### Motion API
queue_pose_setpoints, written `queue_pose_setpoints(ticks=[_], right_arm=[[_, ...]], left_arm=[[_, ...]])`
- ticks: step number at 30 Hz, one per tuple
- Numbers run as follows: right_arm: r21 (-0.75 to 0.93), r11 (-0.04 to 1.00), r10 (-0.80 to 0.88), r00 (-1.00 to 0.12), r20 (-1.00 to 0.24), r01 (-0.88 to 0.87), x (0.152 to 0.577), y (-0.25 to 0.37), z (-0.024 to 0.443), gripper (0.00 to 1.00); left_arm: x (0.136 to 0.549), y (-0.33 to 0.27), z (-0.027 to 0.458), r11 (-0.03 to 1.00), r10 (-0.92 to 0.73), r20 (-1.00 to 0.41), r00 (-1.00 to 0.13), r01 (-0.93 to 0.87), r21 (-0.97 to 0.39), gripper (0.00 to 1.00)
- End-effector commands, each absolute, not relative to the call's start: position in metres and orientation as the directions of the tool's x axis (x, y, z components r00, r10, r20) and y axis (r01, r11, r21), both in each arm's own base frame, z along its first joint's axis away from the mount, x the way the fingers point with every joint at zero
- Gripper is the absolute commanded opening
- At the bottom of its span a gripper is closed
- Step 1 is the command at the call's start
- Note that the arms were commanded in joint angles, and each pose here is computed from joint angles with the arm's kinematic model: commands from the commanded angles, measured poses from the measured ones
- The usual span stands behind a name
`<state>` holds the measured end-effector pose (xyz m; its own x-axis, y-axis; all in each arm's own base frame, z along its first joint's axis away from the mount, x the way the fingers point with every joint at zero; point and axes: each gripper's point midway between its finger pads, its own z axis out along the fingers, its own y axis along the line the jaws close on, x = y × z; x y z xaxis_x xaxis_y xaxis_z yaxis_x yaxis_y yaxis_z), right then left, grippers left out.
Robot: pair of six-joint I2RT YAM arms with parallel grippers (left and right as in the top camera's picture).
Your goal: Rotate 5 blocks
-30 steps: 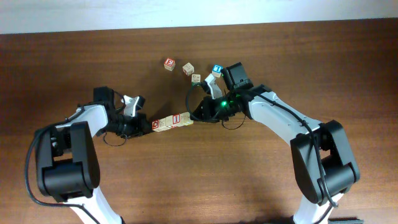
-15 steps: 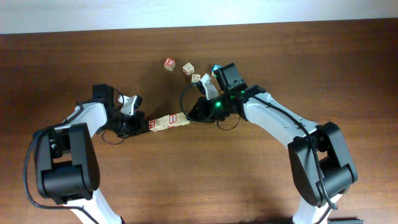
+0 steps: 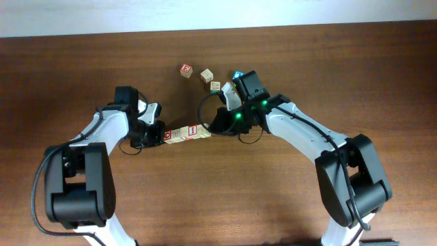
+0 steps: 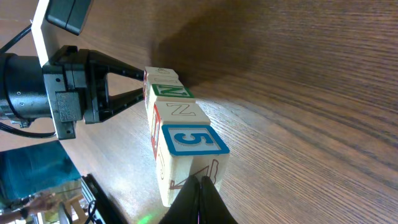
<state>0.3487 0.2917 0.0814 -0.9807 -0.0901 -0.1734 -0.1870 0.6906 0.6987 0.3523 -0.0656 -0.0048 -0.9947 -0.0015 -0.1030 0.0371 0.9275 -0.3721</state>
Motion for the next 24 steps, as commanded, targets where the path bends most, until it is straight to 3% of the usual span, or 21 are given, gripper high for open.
queue_pose_setpoints(ticks=[1, 7, 14, 24], right_arm=[[0.721, 0.651, -0.181, -0.971, -0.156, -0.237, 0.322, 0.325, 0.08, 0.04], [0.709, 0.663, -0.181, -0.97, -0.159, -0.24, 0.323, 0.325, 0.08, 0.04], [0.709, 0.649, -0.211, -0.961, -0.181, -0.276, 0.319, 0.336, 0.087, 0.04], [0.69, 0.684, -0.189, -0.971, -0.147, -0.237, 0.321, 0.323, 0.081, 0.04]], left_arm=[[0.324, -0.101, -0.03, 0.898, 0.08, -0.008, -0.997, 0.075, -0.434, 0.0], [0.322, -0.109, -0.029, 0.891, 0.093, -0.006, -0.996, 0.086, -0.445, 0.0], [0.329, -0.149, -0.002, 0.73, 0.111, -0.073, -0.991, 0.131, -0.671, 0.0], [0.328, -0.158, 0.007, 0.68, 0.116, -0.083, -0.99, 0.14, -0.72, 0.0]])
